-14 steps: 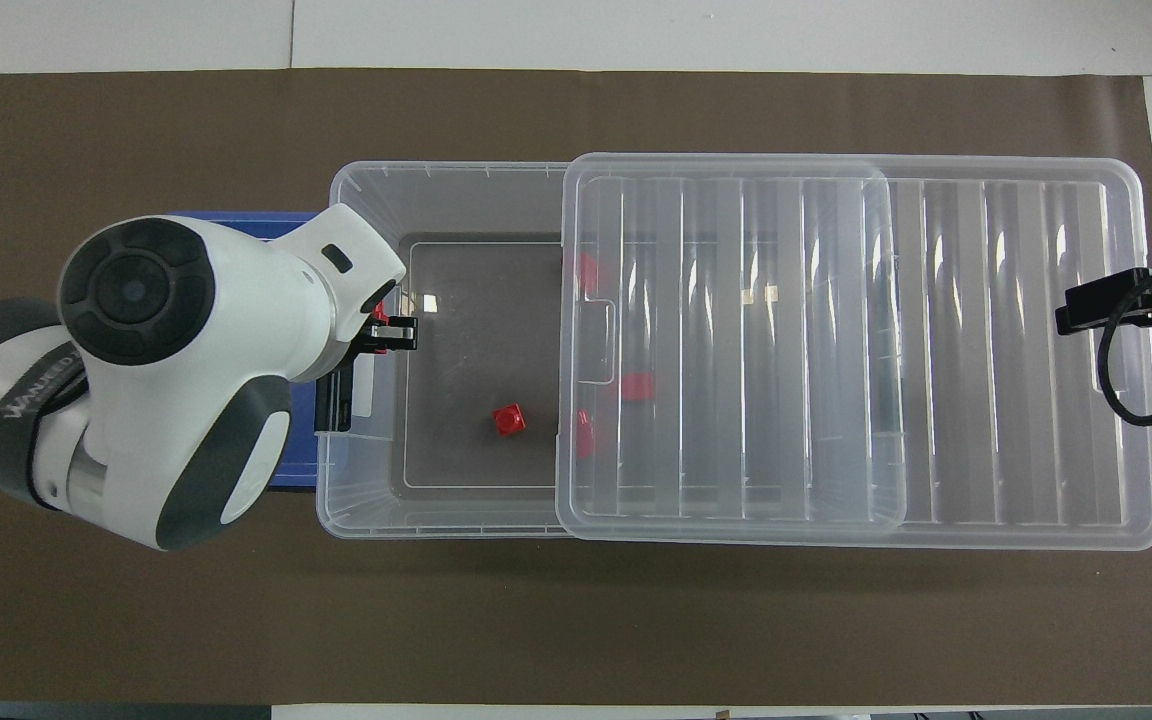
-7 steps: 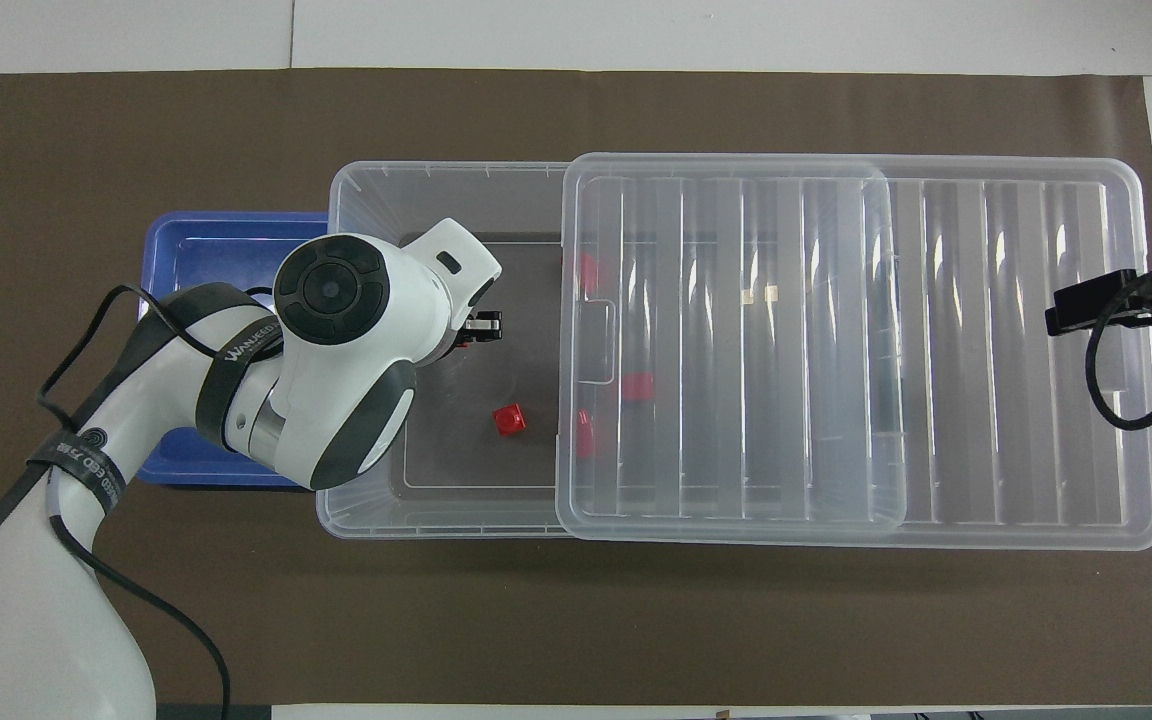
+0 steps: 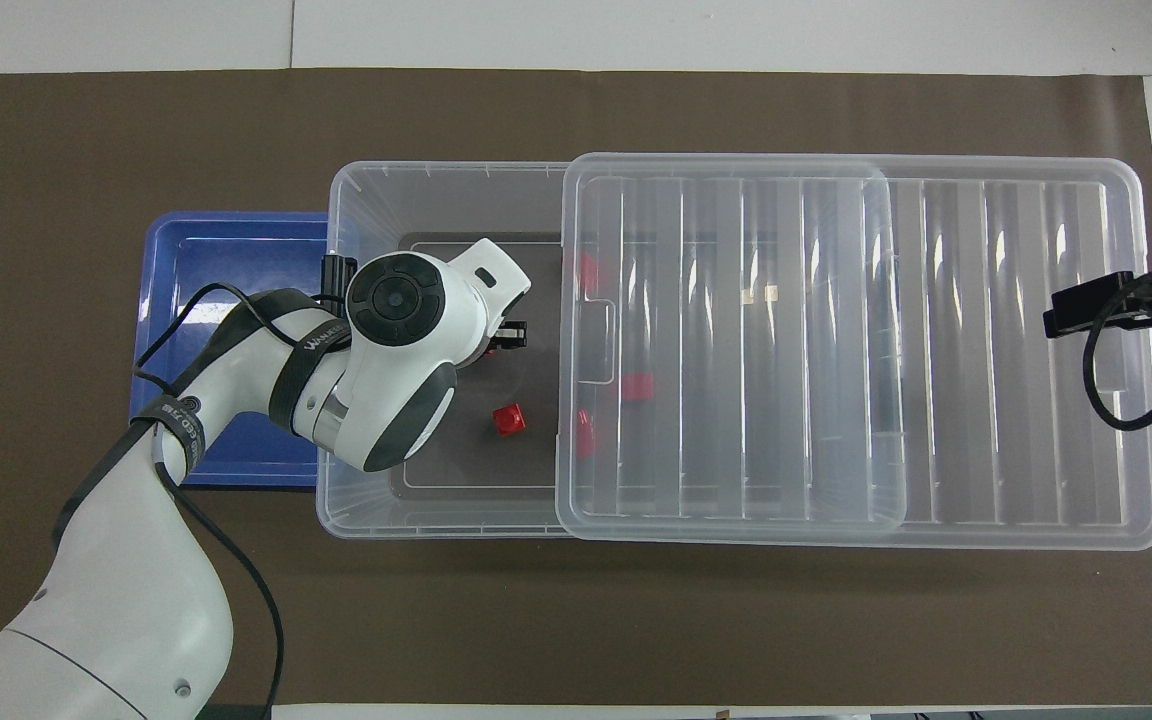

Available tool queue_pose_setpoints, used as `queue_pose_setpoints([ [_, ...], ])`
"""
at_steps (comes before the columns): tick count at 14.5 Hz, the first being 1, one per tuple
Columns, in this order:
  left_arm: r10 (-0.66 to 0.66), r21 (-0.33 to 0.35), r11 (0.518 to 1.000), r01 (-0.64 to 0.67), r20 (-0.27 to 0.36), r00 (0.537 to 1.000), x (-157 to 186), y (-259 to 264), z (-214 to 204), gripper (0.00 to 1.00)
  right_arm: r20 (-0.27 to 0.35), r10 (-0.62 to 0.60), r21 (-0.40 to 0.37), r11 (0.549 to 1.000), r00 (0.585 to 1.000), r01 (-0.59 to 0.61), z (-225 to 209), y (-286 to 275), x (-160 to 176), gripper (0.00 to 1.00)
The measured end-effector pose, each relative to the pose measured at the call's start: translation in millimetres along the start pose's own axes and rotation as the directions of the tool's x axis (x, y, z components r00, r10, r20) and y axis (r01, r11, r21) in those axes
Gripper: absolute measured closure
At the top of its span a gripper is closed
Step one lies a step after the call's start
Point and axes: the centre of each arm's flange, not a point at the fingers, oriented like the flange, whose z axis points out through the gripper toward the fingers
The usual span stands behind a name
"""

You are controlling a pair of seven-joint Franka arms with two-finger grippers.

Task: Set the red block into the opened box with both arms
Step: 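Carry the red block with the left gripper over the open box, then open the left gripper to drop the block, then withdraw it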

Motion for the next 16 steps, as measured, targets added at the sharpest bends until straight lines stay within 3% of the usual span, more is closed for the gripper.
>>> queue_pose_setpoints([
  [3, -0.004, 0.000, 1.000, 0.004, -0.001, 1.000, 1, -2, 0, 0.66, 0.001, 0.000, 0.000, 1.000, 1.000, 0.000, 0, 0, 0, 0.00],
  [5, -0.006, 0.001, 1.000, 0.006, -0.002, 1.000, 2, -3, 0, 0.49, 0.004, 0.000, 0.000, 1.000, 1.000, 0.000, 2, 0, -1, 0.00],
  [7, -0.009, 0.000, 1.000, 0.009, -0.012, 1.000, 3, -4, -8, 0.26, 0.007, 0.000, 0.000, 1.000, 1.000, 0.000, 3, 0, -1, 0.00],
  [9, -0.013, 0.006, 1.000, 0.013, -0.021, 1.000, 3, -7, -32, 0.04, 0.008, 0.000, 0.000, 1.000, 1.000, 0.000, 3, 0, -2, 0.04],
  [10, -0.013, 0.013, 1.000, 0.013, -0.026, 1.000, 1, -8, -51, 0.00, 0.008, 0.000, 0.000, 1.000, 1.000, 0.000, 3, 0, -2, 0.05],
  [13, -0.016, 0.025, 1.000, 0.017, -0.050, 0.999, -8, -13, -109, 0.00, 0.009, 0.000, 0.000, 1.000, 1.000, 0.000, 3, 0, -2, 0.35],
  [14, -0.018, 0.032, 0.999, 0.019, -0.052, 0.999, -13, -16, -125, 0.00, 0.009, -0.002, 0.000, 1.000, 1.000, 0.002, 4, 0, -3, 0.35],
  [16, -0.034, 0.050, 0.998, 0.036, -0.046, 0.998, -19, -28, -153, 0.00, 0.011, -0.037, 0.001, 0.999, 0.999, 0.037, 4, 6, -3, 0.52],
])
